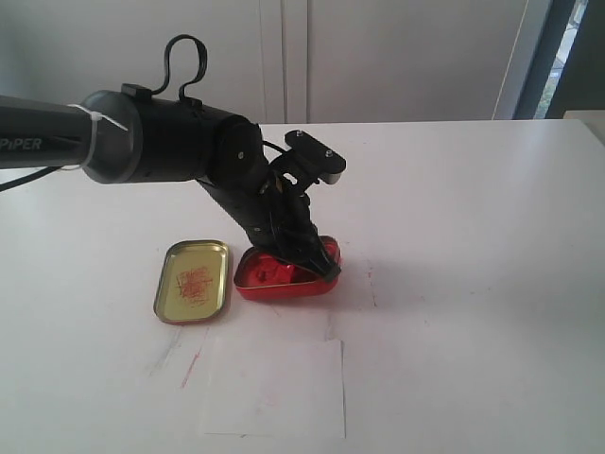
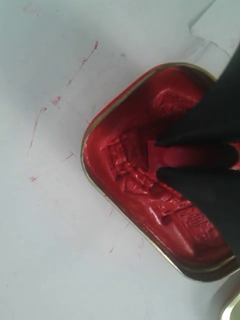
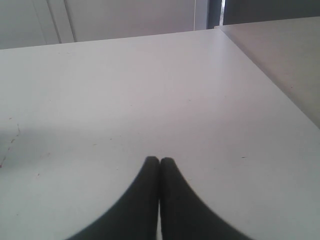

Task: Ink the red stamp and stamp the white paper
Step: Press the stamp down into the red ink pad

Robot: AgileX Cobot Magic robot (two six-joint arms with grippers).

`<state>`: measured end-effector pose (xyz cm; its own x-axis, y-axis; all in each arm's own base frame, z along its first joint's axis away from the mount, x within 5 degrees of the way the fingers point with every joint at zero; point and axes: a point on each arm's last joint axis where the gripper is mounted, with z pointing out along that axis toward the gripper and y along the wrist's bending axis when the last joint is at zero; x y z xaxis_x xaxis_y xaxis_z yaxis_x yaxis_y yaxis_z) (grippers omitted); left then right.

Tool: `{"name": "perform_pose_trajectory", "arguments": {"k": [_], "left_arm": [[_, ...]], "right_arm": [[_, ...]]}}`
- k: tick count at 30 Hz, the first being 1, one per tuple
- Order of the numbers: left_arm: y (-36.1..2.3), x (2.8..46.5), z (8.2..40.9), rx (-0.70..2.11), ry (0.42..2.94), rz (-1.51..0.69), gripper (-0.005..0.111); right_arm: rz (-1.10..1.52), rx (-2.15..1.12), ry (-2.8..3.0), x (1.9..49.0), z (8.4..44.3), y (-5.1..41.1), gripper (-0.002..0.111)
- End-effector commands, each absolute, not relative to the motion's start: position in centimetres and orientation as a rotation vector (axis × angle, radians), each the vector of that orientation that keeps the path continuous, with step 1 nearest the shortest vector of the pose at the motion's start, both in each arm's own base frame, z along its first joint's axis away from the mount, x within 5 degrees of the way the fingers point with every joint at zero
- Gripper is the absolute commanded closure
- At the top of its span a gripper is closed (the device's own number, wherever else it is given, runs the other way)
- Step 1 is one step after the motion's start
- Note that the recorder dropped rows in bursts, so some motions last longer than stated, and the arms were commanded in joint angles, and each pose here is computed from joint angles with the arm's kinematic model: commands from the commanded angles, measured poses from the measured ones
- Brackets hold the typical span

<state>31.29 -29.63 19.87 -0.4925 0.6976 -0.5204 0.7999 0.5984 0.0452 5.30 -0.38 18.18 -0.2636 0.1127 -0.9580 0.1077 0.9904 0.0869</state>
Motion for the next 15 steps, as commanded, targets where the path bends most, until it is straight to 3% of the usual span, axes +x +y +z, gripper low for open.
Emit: {"name": "perform_pose_trajectory", "arguments": {"k": [1,15], "left_arm": [[-29.77,31.10,21.05,1.171,2.309,-0.292,0.107],[-29.76,31.10,21.49,1.161,2.294,-0.297,0.107]], "right_arm": [[0.004,0.157,1.834,5.30,18.10,-0.38,0.108],[0.004,0.157,1.834,5.30,18.10,-0.38,0.108]]}}
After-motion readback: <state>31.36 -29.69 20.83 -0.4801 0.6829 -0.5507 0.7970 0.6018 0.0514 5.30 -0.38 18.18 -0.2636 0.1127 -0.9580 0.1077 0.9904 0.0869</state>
